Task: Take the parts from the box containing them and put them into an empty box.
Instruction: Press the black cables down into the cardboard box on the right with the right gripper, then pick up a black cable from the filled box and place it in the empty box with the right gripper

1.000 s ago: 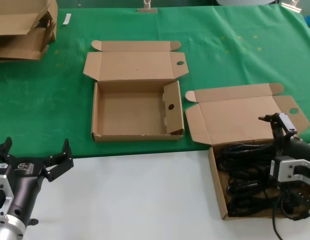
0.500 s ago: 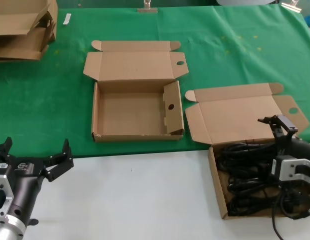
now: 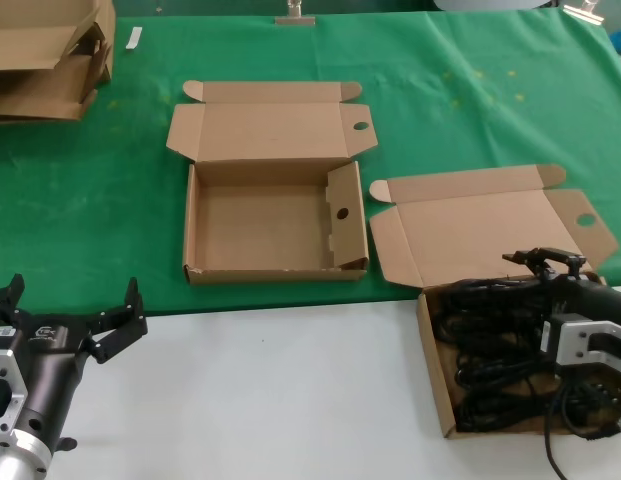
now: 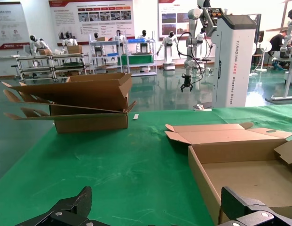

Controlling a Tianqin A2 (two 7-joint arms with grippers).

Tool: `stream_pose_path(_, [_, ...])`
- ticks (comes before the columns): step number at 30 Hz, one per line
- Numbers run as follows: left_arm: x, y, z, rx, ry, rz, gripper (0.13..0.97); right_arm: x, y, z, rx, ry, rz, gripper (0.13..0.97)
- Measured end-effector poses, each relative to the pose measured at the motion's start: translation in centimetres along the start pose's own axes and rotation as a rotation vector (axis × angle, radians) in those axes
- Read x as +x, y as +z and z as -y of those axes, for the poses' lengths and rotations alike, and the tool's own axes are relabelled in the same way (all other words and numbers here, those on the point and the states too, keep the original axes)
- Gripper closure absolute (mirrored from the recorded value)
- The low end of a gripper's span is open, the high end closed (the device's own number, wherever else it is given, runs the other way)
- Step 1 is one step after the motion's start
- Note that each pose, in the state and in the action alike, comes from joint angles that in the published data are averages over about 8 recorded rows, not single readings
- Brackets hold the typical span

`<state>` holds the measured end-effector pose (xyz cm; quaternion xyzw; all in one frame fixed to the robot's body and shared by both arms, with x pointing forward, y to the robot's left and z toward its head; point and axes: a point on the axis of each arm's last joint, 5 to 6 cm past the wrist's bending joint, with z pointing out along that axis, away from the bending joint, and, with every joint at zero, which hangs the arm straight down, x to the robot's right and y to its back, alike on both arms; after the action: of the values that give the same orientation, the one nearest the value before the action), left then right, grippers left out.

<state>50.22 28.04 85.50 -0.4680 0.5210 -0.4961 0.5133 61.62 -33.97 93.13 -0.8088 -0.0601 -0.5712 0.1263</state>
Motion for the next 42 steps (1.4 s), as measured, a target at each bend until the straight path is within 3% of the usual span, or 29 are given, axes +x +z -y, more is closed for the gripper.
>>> stream_pose_path(13, [0.00, 0.0, 0.00, 0.000, 0.000, 0.000, 0.132, -0.3, -0.1, 0.4, 0.008, 0.015, 0.004, 0.793])
stream_pose_path(24, [0.00, 0.0, 0.00, 0.000, 0.000, 0.000, 0.132, 1.3, -2.4, 1.9, 0.057, 0.073, -0.034, 0.878])
stream_pose_path(32, [0.00, 0.0, 0.00, 0.000, 0.000, 0.000, 0.132, 3.5, -3.1, 5.7, 0.154, 0.128, -0.119, 0.881])
stream_pose_path(42, [0.00, 0.0, 0.00, 0.000, 0.000, 0.000, 0.132, 6.1, 3.5, 12.0, 0.264, 0.129, -0.227, 0.882])
